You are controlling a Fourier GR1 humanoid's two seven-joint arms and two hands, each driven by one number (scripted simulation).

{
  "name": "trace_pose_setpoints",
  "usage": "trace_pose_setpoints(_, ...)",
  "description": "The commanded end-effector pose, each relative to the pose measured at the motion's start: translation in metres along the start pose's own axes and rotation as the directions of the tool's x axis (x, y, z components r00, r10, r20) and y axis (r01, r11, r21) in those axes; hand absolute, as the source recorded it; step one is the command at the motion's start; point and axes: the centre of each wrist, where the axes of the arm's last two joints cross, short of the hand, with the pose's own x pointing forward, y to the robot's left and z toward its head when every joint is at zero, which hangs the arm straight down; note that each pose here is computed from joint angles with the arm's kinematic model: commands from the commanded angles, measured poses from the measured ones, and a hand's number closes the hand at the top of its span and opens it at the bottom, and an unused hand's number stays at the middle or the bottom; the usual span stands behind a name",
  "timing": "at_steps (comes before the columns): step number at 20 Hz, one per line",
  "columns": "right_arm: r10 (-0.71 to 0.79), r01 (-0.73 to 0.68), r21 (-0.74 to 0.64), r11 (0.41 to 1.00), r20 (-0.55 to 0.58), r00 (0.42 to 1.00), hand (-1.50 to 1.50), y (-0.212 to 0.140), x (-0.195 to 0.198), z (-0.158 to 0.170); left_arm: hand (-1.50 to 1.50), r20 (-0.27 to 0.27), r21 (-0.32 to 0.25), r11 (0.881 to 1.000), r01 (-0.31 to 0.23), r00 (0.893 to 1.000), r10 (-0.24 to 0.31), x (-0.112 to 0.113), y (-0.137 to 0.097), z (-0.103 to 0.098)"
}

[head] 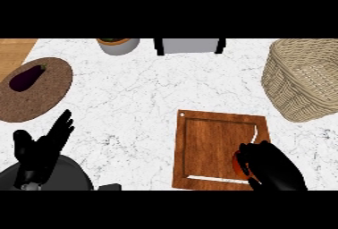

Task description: Pick the tomato from the cutting board and place it in the basket

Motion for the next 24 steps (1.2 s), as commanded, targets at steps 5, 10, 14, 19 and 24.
trace_pose_setpoints(5,-0.107,0.102,-0.073,0.992,-0.070,0.992,1.50,-0.003,-0.011,0.046,0.00,-0.210,0.023,0.999,-0.023,0.977,0.027,-0.058,-0.006,0.011)
trace_pose_setpoints(10,-0.628,0.623,-0.305,0.721,0.093,0.773,1.50,-0.028,0.030,0.048,0.00,-0.193,0.038,0.998,-0.044,0.980,0.050,-0.045,0.006,0.017)
trace_pose_setpoints(14,-0.651,0.661,-0.453,0.598,0.207,0.731,1.50,-0.078,0.020,0.068,0.00,-0.204,0.037,0.999,-0.037,0.978,0.044,-0.049,0.005,0.018)
trace_pose_setpoints(19,-0.701,0.667,-0.558,0.494,0.198,0.685,1.50,-0.116,0.001,0.096,0.00,-0.217,0.035,0.999,-0.035,0.975,0.042,-0.056,0.001,0.021)
trace_pose_setpoints(24,-0.717,0.601,-0.657,0.454,0.131,0.684,1.50,-0.160,-0.028,0.109,0.00,-0.179,-0.011,1.000,-0.014,0.984,0.012,-0.048,-0.011,0.016)
